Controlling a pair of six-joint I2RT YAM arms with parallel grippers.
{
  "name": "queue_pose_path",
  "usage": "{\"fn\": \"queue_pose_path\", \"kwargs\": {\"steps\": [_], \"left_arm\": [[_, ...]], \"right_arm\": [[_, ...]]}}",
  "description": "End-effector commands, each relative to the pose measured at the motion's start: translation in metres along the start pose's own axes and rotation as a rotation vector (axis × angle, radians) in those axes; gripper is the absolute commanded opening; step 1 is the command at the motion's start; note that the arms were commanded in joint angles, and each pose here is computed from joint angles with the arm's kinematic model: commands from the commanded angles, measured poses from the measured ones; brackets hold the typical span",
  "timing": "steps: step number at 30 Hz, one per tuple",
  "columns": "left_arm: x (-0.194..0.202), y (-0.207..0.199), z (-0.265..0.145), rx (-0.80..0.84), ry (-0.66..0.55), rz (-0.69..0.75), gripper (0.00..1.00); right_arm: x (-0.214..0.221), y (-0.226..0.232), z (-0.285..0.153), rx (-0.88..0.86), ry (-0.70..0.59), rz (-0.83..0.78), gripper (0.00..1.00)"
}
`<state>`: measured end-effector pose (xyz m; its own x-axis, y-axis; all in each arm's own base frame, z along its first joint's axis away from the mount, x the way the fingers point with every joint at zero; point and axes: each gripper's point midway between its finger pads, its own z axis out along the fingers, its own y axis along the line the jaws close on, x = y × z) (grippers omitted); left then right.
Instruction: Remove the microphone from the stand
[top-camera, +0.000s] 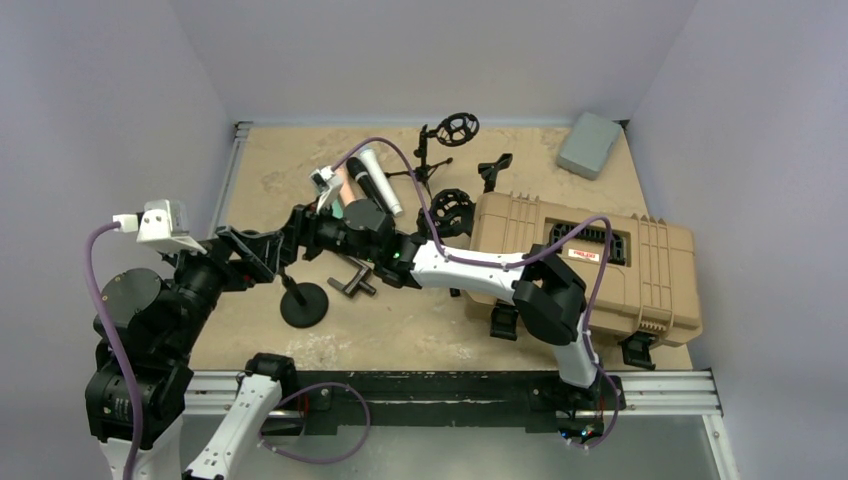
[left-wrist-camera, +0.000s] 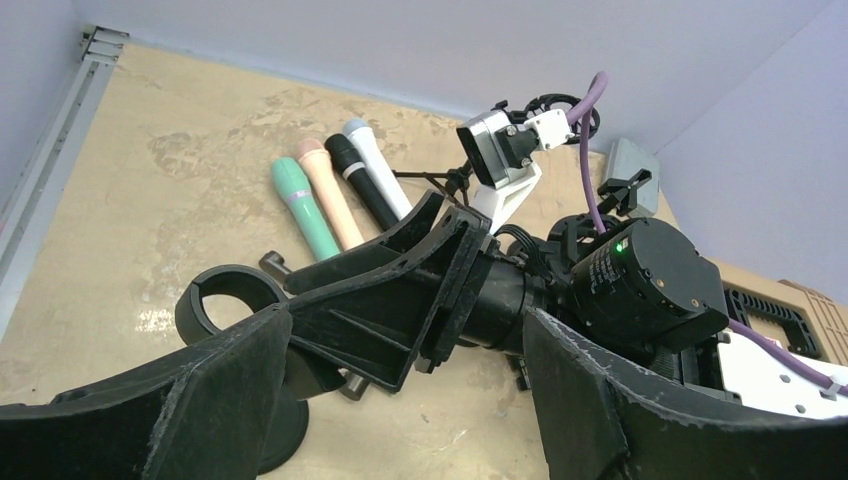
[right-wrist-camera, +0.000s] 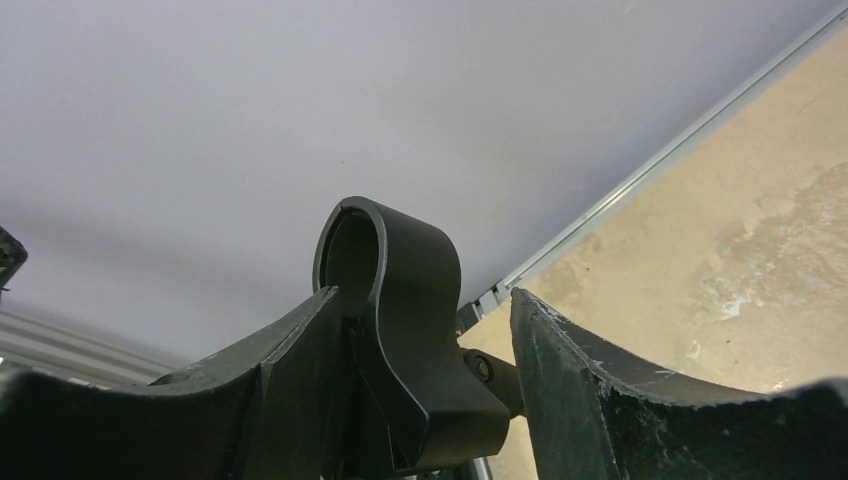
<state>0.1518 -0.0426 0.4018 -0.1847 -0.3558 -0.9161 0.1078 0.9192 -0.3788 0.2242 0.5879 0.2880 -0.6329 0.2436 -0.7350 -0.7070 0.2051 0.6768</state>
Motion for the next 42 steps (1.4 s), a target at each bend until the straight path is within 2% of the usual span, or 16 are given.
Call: {"fn": "queue_pose_path", "kwargs": {"steps": [1,7,17,25,29,34,38,42], "left_arm": [[-0.005,-0.001,0.004,0.006,-0.019,0.007,0.83],[-0.003,-0.002,0.006,0.010,-0.014,0.006,0.83],[-0.003,-0.001,0.006,0.005,-0.016,0.008,0.83],[-0.001,-0.001,0.007,0.009,-0.011,0.004,0.83],[-0.002,0.000,0.007,0.005,-0.014,0.005,0.83],[-0.003,-0.001,0.008,0.007,-0.014,0.002,0.83],[-0.004,-0.001,0.010,0.005,-0.024,0.001,0.83],[-0.010,-0.004,0.017,0.015,-0.040,-0.012,0.83]], "right_arm": [[0.101,-0.112,-0.025,0.314,0.288,-0.089,0.58],[0.119,-0.124,-0.020,0.319,0.335,-0.088,0.58],[0.141,-0.142,-0.039,0.347,0.364,-0.088,0.59],[0.136,-0.141,-0.033,0.333,0.355,-0.116,0.61],[0.107,-0.118,-0.026,0.292,0.317,-0.167,0.68],[0.048,-0.072,-0.023,0.210,0.238,-0.229,0.76],[-0.019,-0.034,-0.037,0.215,0.106,-0.311,0.83],[-0.077,-0.021,-0.073,0.269,0.007,-0.354,0.85]]}}
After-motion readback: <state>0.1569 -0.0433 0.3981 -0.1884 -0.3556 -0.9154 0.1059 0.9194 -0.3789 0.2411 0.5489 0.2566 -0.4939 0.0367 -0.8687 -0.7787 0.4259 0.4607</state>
